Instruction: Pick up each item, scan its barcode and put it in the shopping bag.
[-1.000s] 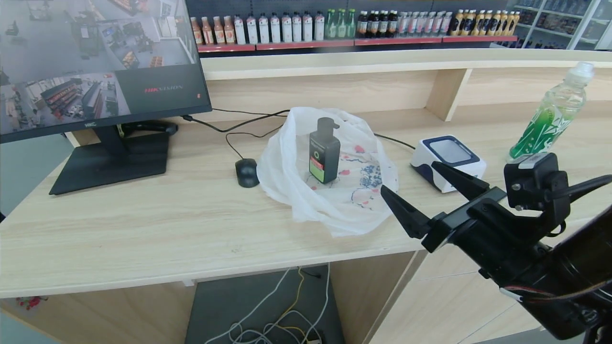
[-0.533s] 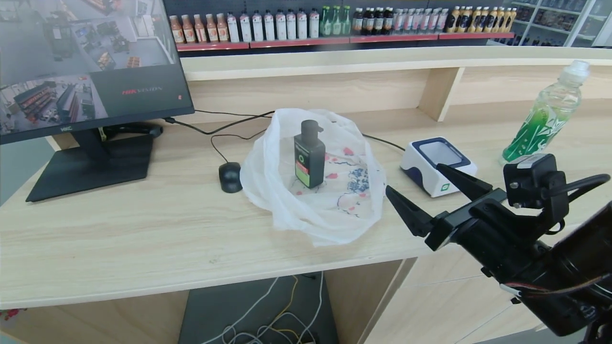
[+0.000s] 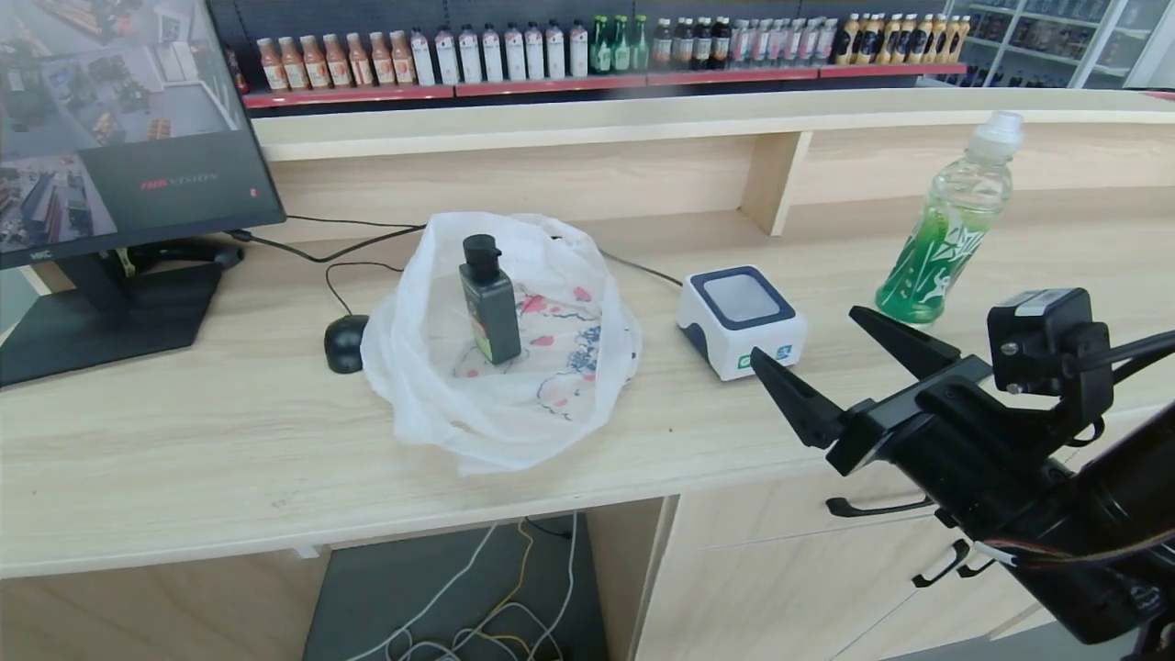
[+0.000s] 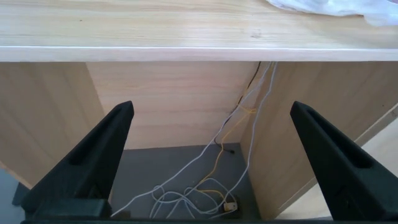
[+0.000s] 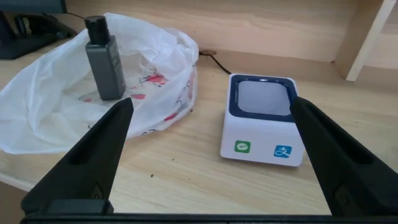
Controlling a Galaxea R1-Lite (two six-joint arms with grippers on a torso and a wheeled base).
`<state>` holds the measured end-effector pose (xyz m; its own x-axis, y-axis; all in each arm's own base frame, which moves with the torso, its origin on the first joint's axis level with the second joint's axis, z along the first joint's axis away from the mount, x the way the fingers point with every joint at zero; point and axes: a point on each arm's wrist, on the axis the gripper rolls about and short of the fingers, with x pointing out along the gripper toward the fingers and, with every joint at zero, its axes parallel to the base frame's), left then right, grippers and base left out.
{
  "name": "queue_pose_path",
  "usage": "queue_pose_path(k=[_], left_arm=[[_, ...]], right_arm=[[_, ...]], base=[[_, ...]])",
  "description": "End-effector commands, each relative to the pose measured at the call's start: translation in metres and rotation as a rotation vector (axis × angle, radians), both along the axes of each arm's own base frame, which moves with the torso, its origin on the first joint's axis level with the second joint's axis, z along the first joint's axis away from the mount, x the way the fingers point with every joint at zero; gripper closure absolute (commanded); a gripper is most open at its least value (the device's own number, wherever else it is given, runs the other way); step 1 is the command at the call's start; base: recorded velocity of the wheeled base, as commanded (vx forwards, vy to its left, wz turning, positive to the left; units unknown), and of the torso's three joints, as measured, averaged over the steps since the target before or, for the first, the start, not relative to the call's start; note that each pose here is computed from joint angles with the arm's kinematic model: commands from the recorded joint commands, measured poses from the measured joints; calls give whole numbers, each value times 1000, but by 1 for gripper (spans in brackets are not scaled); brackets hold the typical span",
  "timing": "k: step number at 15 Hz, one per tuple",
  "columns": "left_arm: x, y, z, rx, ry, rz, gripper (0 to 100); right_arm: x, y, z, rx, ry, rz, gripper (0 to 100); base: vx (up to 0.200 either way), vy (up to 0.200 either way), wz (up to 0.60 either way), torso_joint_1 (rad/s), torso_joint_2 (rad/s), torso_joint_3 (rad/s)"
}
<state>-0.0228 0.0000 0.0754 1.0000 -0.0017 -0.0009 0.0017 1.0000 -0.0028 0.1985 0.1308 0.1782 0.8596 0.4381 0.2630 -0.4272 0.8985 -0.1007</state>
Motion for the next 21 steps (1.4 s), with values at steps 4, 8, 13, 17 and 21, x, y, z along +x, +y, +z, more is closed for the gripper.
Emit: queue_pose_path(k=[4, 8, 13, 17, 21], left_arm=[[0, 0, 0, 0, 1, 0, 0], [0, 0, 0, 0, 1, 0, 0], [0, 0, 0, 0, 1, 0, 0], [0, 0, 0, 0, -1, 0, 0], [0, 0, 0, 1, 1, 0, 0]], right_arm=[[2, -3, 0, 1, 0, -14, 0], [2, -2, 0, 3, -1, -12, 0], [3, -2, 1, 17, 1, -10, 0], [5, -2, 0, 14, 6, -16, 0], [9, 0, -5, 4, 22, -16, 0]], base=[[0, -200, 0, 1, 6, -1], [0, -200, 300, 4, 2, 2], [0, -200, 0, 2, 1, 4], [0, -200, 0, 1, -2, 1], [0, -200, 0, 2, -1, 0]])
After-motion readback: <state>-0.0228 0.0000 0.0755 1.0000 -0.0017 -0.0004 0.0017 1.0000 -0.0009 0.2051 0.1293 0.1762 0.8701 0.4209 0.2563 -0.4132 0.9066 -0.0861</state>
